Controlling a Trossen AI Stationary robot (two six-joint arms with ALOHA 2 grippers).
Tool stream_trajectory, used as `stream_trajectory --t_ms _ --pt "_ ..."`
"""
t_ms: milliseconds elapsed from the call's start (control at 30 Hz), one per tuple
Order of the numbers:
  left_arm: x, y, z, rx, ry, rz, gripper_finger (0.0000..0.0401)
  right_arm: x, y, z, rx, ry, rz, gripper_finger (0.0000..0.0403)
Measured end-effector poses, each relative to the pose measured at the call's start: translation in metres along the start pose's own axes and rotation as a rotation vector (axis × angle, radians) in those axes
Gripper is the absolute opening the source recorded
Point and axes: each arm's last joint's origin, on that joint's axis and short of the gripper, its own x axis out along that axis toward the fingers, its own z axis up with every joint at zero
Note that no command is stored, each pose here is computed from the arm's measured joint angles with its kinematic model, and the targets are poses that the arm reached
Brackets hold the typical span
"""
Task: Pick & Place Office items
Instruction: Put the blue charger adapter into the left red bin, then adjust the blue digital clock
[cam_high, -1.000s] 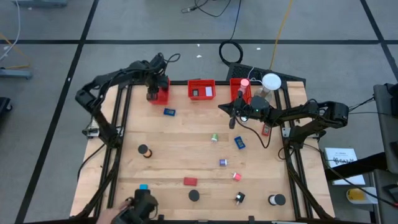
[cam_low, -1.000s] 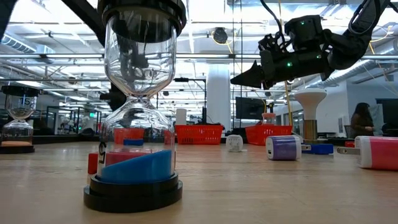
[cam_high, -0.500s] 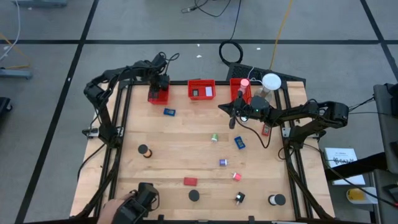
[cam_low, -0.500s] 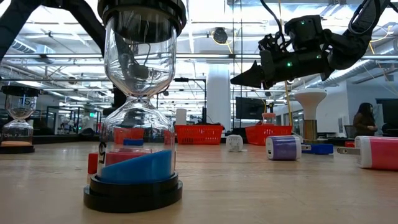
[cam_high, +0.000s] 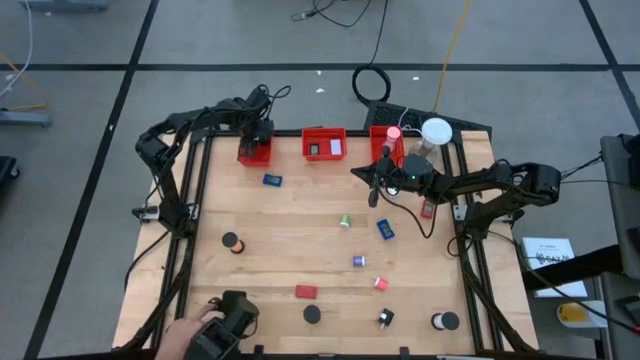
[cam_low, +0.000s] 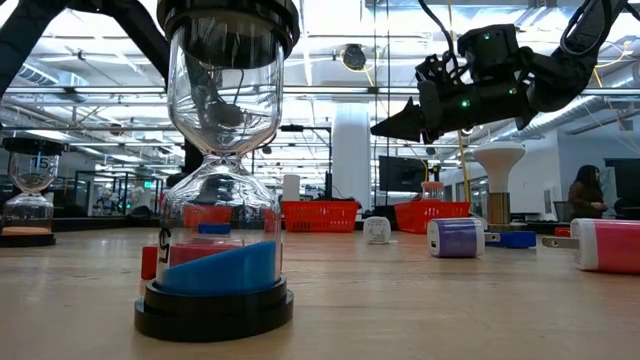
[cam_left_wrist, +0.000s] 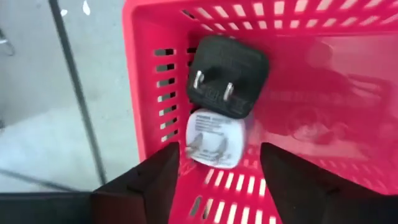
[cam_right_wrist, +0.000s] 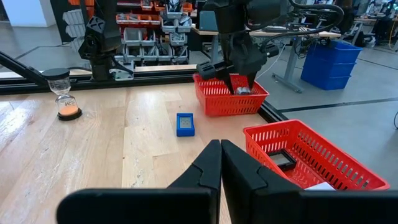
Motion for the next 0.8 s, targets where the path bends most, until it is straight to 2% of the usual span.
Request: stream_trajectory --t_ms 267,800 --pt "-0.0019 -0.0027 0.0060 0.019 0.046 0.042 0.0242 0.0000 0.0001 0.0000 0.000 0.000 0.001 0.0001" --pt "-0.0022 -0.0059 0.0056 -0.070 0.060 0.020 0.0243 0.0000 0.0000 0.0000 0.000 0.000 0.000 0.0001"
